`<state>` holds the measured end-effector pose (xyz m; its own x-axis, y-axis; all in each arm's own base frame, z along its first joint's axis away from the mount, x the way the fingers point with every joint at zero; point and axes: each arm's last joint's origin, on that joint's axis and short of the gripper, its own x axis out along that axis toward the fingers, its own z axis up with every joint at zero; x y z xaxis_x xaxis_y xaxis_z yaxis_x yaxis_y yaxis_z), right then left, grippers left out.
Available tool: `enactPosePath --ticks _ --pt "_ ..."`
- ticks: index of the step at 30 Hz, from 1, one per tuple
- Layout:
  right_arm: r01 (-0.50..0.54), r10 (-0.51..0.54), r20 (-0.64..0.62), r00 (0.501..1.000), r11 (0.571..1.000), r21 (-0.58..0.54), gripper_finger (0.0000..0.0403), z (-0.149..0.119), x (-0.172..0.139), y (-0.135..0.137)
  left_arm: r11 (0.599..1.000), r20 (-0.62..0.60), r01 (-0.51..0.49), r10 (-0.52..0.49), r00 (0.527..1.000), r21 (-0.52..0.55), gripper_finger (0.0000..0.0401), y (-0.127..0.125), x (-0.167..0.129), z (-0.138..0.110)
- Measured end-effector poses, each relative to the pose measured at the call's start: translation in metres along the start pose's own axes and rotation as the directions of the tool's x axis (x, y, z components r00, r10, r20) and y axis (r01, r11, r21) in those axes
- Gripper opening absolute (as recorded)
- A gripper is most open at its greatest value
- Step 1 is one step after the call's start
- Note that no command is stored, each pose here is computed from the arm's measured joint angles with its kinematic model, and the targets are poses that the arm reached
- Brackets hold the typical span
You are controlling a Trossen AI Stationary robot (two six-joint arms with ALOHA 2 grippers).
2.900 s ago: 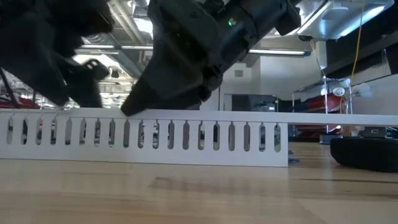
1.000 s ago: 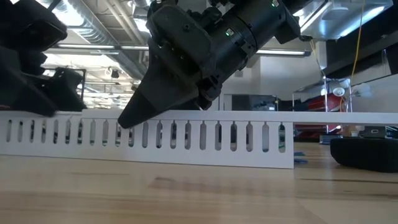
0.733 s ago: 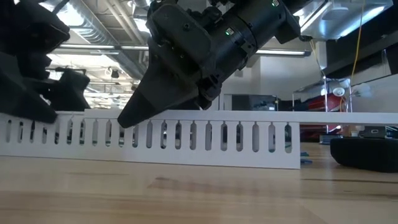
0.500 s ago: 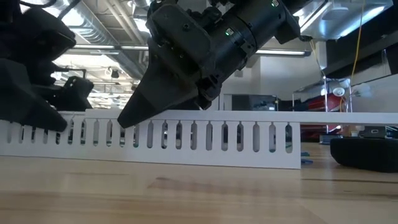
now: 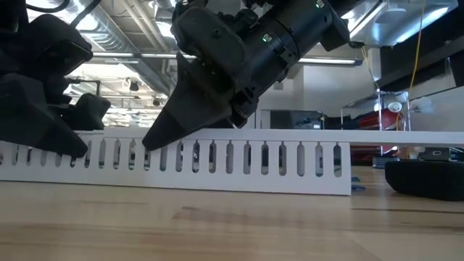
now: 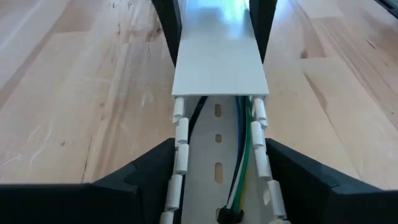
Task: Ziptie cables
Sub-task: Close the white cable duct lid
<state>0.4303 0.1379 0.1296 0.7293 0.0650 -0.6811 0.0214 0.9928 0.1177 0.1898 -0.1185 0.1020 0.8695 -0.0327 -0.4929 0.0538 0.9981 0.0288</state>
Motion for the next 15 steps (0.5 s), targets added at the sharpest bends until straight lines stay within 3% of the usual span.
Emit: enactPosePath --ticks 15 --pt "-0.006 0.004 0.116 0.993 1.0 0.016 0.0213 0.002 0.014 -0.002 1.0 0.014 0.028 -0.028 1.0 0.008 0.0211 -0.003 0.002 0.005"
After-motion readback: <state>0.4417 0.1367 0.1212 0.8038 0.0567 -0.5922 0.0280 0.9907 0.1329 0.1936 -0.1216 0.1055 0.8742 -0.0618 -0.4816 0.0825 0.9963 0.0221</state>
